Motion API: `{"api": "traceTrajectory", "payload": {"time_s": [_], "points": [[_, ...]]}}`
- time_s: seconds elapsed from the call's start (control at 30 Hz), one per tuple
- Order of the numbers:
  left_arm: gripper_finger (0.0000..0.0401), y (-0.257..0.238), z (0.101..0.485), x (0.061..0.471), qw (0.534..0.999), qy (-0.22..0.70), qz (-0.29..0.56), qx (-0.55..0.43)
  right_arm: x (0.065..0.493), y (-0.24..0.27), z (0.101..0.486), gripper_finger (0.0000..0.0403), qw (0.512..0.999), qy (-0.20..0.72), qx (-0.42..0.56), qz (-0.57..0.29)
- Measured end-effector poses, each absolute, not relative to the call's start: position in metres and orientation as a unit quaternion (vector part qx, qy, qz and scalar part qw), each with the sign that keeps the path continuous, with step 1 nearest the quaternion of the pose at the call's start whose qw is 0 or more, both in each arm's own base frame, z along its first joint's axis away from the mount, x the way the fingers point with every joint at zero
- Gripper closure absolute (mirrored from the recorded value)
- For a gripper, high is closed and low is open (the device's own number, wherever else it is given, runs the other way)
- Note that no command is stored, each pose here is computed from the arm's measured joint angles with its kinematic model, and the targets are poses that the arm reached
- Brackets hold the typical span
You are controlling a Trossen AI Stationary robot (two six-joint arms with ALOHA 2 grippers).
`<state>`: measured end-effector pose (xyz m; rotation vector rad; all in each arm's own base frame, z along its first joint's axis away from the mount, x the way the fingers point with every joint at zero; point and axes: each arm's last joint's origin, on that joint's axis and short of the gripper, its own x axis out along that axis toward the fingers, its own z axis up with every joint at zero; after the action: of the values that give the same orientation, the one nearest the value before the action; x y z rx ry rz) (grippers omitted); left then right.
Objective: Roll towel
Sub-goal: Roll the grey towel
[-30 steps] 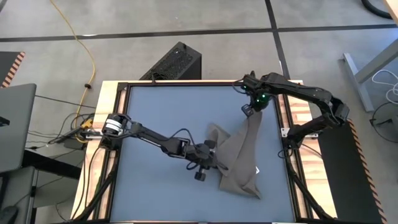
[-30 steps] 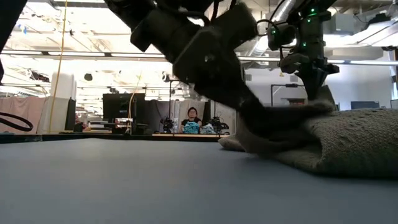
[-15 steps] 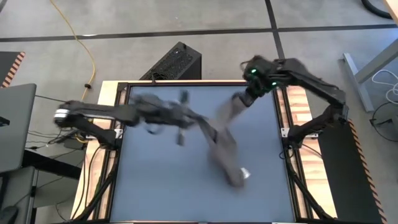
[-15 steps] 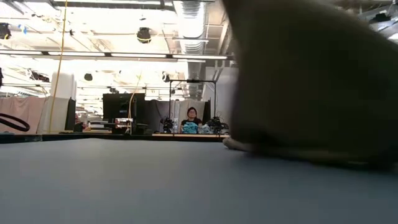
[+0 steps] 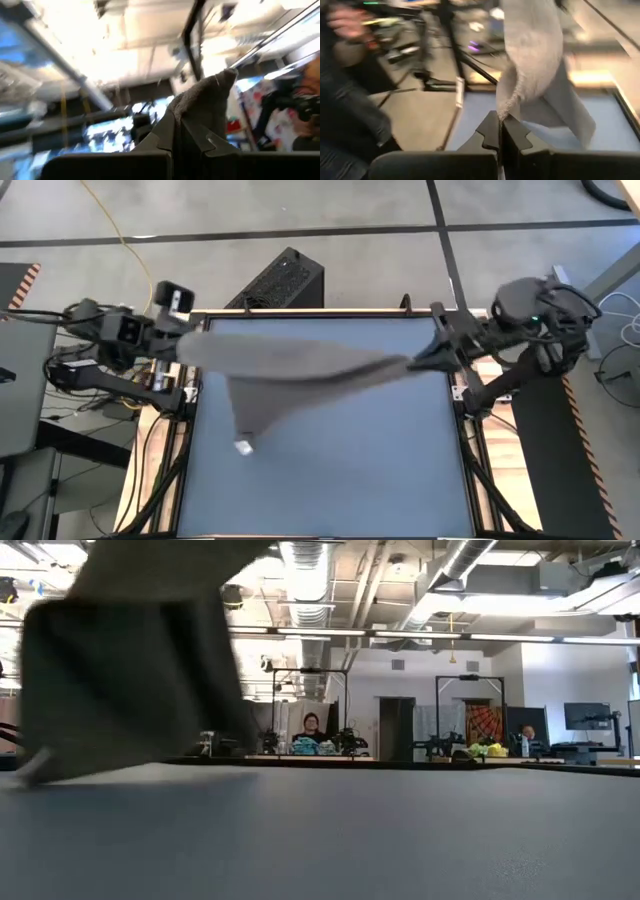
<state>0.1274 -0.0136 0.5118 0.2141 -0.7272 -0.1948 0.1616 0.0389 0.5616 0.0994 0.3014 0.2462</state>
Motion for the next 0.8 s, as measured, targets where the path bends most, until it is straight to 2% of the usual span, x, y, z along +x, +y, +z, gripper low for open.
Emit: {"api": "traceTrajectory", "payload": {"time_s": [0.13, 0.33, 0.5, 0.63, 0.8], "points": [[0.0401, -0.022, 0.518, 0.122, 0.892, -0.405, -0.16, 0.122, 0.168, 0.07, 0.571, 0.0383, 0.968, 0.077, -0.026, 0.238], [0.0401, -0.027, 0.524, 0.114, 0.86, -0.461, -0.175, 0.132, 0.18, 0.104, 0.583, 0.0383, 0.95, -0.021, -0.06, 0.305], [0.0401, -0.031, 0.527, 0.111, 0.841, -0.48, -0.185, 0.165, 0.201, 0.118, 0.578, 0.0383, 0.95, -0.017, -0.052, 0.307], [0.0401, -0.032, 0.541, 0.104, 0.828, -0.496, -0.174, 0.195, 0.216, 0.117, 0.576, 0.0383, 0.962, -0.012, -0.013, 0.271], [0.0401, -0.032, 0.559, 0.107, 0.837, -0.465, -0.156, 0.243, 0.225, 0.11, 0.582, 0.0383, 0.969, -0.044, 0.013, 0.245]]}}
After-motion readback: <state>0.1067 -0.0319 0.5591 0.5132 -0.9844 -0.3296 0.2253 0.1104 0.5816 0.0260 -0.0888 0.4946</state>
